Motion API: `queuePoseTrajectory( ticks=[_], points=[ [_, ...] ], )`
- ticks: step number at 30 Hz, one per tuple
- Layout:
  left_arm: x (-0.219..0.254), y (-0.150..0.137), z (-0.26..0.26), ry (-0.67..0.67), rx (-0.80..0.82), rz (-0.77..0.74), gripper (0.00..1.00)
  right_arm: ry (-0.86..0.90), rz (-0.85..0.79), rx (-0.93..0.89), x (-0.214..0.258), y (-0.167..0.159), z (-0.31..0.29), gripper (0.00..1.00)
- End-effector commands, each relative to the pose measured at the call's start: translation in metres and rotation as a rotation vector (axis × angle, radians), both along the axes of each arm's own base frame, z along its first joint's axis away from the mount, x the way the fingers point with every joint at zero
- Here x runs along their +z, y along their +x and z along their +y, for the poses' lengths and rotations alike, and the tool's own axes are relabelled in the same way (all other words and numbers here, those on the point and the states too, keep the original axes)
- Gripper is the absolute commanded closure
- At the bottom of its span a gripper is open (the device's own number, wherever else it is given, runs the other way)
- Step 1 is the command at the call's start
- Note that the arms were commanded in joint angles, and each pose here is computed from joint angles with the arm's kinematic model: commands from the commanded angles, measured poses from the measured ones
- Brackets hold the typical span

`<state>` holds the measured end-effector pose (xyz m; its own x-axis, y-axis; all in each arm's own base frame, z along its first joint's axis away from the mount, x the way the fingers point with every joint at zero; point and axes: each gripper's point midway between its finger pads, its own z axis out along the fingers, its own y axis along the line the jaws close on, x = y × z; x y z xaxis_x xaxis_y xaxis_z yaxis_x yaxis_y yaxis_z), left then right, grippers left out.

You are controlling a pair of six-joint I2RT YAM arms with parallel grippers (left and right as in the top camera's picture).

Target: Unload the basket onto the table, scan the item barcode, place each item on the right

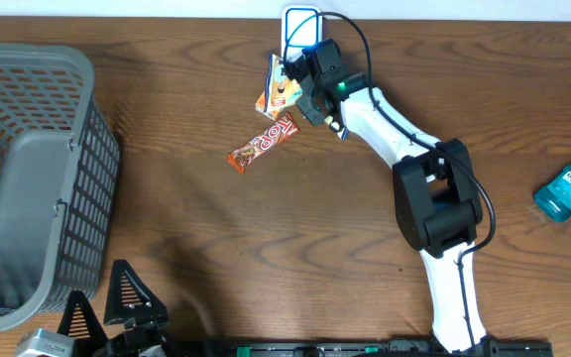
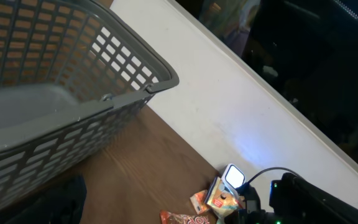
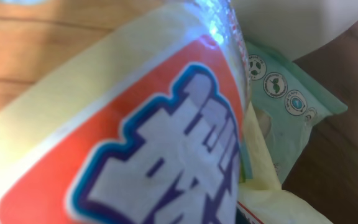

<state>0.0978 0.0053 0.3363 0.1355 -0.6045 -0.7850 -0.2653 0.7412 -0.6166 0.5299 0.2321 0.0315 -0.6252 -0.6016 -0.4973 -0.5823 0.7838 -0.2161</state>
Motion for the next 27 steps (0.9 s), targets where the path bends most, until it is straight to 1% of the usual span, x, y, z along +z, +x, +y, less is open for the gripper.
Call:
queuePoseTrajectory(
  ticks=[1, 4, 5, 6, 8, 11, 13, 15, 17, 21, 22, 24, 27],
  points=[
    [-0.001, 0.0, 0.002, -0.008, 0.012, -0.004, 0.02, 0.086, 0.04, -0.17, 0.002, -0.004, -0.001, 0.99],
    [-0.001, 0.0, 0.002, -0.008, 0.012, -0.004, 0.02, 0.231, 0.068, -0.18, 0.043, -0.013, 0.014, 0.99],
    [-0.001, 0.0, 0.001, -0.008, 0.011, -0.004, 0.02, 0.338, 0.107, -0.153, 0.073, -0.024, 0.024, 0.99],
    [-0.001, 0.0, 0.001, -0.008, 0.011, -0.004, 0.02, 0.39, 0.124, -0.134, 0.089, -0.031, 0.028, 0.99],
    [-0.001, 0.0, 0.001, -0.008, 0.011, -0.005, 0.02, 0.459, 0.144, -0.089, 0.117, -0.043, 0.034, 0.99],
    [0.0, 0.0, 0.002, -0.026, 0.012, -0.013, 0.02, 0.497, 0.165, -0.064, 0.14, -0.059, 0.038, 0.99],
    [0.0, 0.0, 0.001, -0.046, 0.012, -0.019, 0.02, 0.504, 0.189, -0.07, 0.145, -0.069, 0.042, 0.99],
    [0.0, 0.0, 0.001, -0.061, 0.005, -0.023, 0.02, 0.517, 0.237, -0.115, 0.145, -0.079, 0.045, 0.99],
    [0.0, 0.0, -0.002, -0.067, -0.016, -0.025, 0.02, 0.541, 0.3, -0.192, 0.14, -0.088, 0.046, 0.99],
    [0.0, 0.0, -0.009, -0.067, -0.09, -0.022, 0.02, 0.609, 0.484, -0.407, 0.131, -0.111, 0.048, 0.99],
    [0.0, 0.0, -0.011, -0.068, -0.113, -0.022, 0.02, 0.637, 0.524, -0.416, 0.134, -0.116, 0.052, 0.99],
    [0.0, -0.001, -0.015, -0.068, -0.158, -0.02, 0.02, 0.689, 0.594, -0.373, 0.14, -0.127, 0.063, 0.99],
    [0.0, -0.001, -0.021, -0.068, -0.218, -0.019, 0.02, 0.68, 0.581, -0.377, 0.14, -0.126, 0.063, 0.99]
  ],
)
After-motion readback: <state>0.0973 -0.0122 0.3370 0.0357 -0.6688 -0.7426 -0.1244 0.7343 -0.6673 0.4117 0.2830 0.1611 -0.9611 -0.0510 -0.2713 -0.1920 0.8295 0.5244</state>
